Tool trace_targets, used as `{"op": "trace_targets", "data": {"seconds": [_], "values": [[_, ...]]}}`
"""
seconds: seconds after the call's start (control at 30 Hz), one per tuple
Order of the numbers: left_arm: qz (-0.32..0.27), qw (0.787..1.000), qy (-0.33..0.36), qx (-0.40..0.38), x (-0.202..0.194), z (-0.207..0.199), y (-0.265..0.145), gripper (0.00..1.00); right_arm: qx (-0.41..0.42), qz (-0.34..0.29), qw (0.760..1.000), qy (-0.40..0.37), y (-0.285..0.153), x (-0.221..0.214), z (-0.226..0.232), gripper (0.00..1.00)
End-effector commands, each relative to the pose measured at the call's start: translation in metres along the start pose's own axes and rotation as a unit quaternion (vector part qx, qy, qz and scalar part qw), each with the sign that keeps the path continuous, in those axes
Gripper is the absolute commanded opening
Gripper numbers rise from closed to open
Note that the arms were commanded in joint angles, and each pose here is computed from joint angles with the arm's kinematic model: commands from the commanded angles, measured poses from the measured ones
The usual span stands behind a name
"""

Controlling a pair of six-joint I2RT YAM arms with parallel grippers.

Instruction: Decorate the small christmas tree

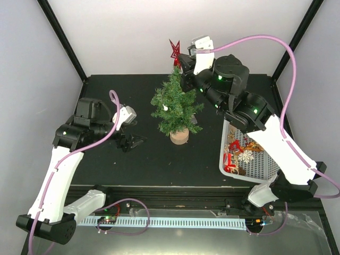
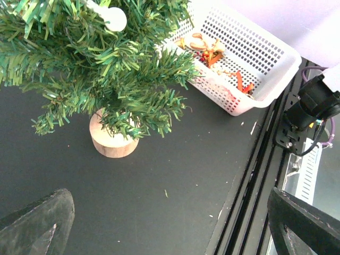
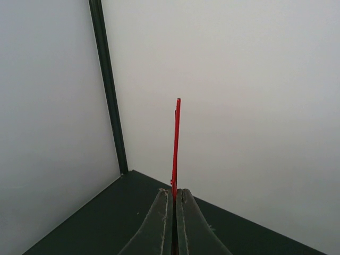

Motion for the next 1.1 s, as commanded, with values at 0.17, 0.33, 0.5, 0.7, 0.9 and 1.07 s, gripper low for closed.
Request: {"op": "trace_targets", "data": {"seconds": [0.17, 0.33, 0.5, 0.7, 0.9, 1.07], "values": [[-0.022, 0.999, 0.012, -0.02, 0.004, -0.007, -0.002, 0.99, -0.027, -0.05, 0.998, 0.005, -0.023, 0.034, -0.02, 0.01], [-0.023, 0.999, 0.012, -0.021, 0.003, -0.007, -0.002, 0.99, -0.032, -0.043, 0.999, 0.0, -0.017, 0.03, -0.02, 0.01], [-0.024, 0.999, 0.012, -0.02, 0.003, -0.007, -0.003, 0.99, -0.03, -0.037, 0.999, -0.003, -0.01, 0.026, -0.016, 0.01], [-0.026, 0.999, 0.012, -0.021, 0.003, -0.007, -0.003, 0.99, -0.03, -0.025, 0.999, -0.006, -0.001, 0.017, -0.012, 0.01], [-0.026, 0.999, 0.012, -0.021, 0.002, -0.007, -0.003, 0.99, -0.027, -0.017, 0.999, -0.007, 0.003, 0.011, -0.01, 0.01], [-0.027, 0.999, 0.011, -0.022, 0.003, -0.007, -0.003, 0.99, -0.031, -0.013, 0.999, -0.006, 0.002, 0.006, -0.01, 0.01]]}}
Point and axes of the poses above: each gripper's point midway between its finger pads, its own y axis out along the fingers, its own z axis along the line the jaws close on, x = y × z, the point moved 3 cm from there along -y, back along the fingers, and after that the axes turned 13 degrees about -y, right-handed, at the moved point
